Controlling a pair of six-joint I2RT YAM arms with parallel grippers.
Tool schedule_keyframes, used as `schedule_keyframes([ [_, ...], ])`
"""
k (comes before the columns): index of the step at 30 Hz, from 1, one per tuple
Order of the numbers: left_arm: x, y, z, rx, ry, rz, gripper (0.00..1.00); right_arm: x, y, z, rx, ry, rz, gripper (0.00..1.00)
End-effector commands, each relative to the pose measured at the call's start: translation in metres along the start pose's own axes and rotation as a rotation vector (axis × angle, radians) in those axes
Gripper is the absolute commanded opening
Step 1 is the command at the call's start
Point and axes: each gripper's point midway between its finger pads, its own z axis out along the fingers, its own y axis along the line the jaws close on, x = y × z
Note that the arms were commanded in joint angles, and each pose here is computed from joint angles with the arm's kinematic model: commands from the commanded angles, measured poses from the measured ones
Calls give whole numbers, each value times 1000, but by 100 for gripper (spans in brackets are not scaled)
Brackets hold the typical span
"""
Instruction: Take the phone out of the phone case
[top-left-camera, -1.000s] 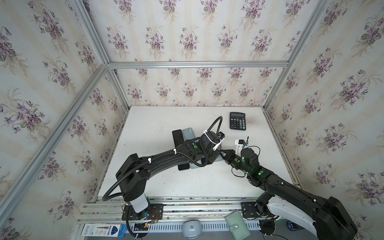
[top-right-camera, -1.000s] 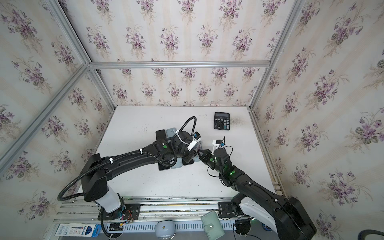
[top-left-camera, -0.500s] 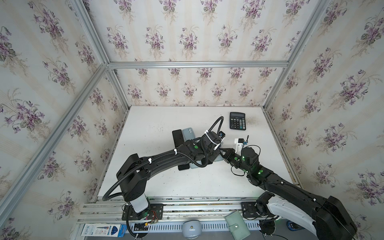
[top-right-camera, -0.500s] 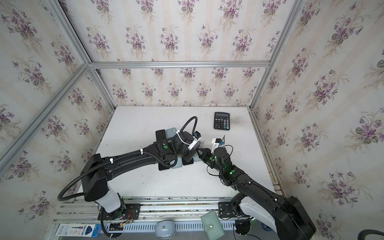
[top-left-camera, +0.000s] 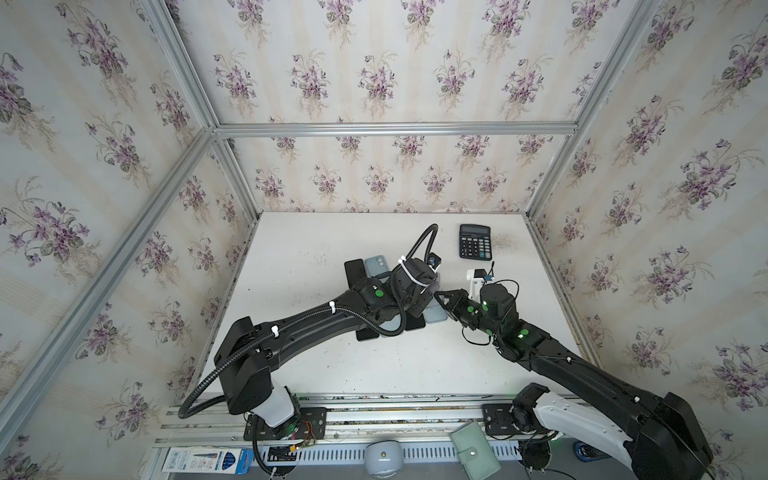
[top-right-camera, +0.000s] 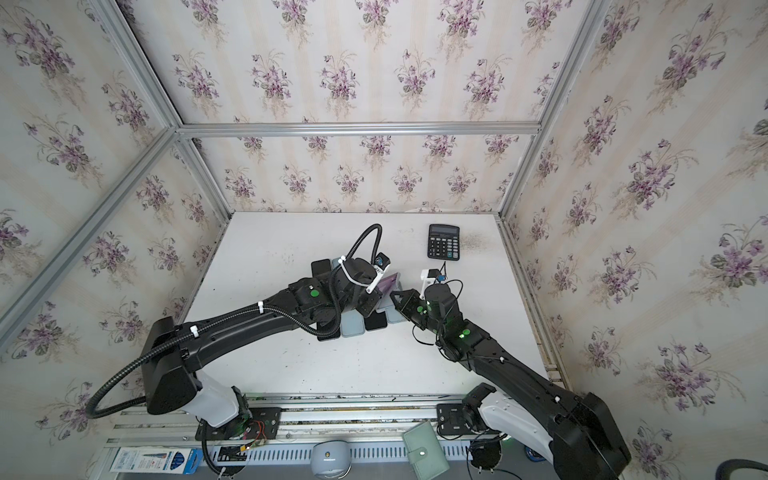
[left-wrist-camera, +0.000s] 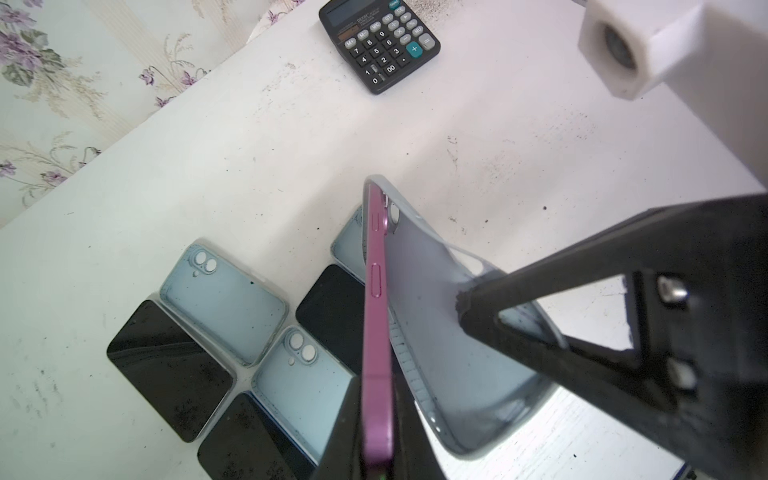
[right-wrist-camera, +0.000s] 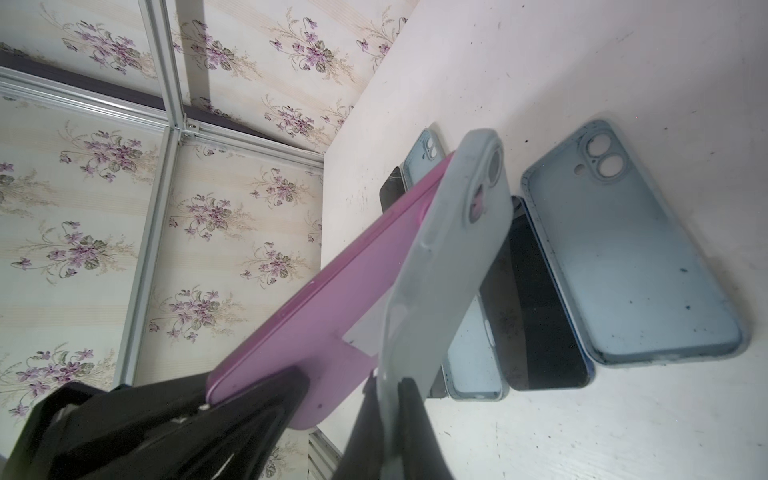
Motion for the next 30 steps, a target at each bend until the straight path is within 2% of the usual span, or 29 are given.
schedule_keyframes([
  [1,-15,11,-9,-55,-64,-22,9,-1,-12,-4,73,9,-11,0],
  [8,-16,33,-22,-168,-49,18,9,-24,-22,-10,125,-28,14,0],
  [12,-13,41,-16,-235,-1,75,9,-40,-25,-13,153,-31,3,0],
  [22,-1,60,34,-461,215,266,7,-95,-31,1,172,-10,-3,0],
  [30,8,54,87,-505,319,396,7,-114,-40,31,177,49,-9,0],
])
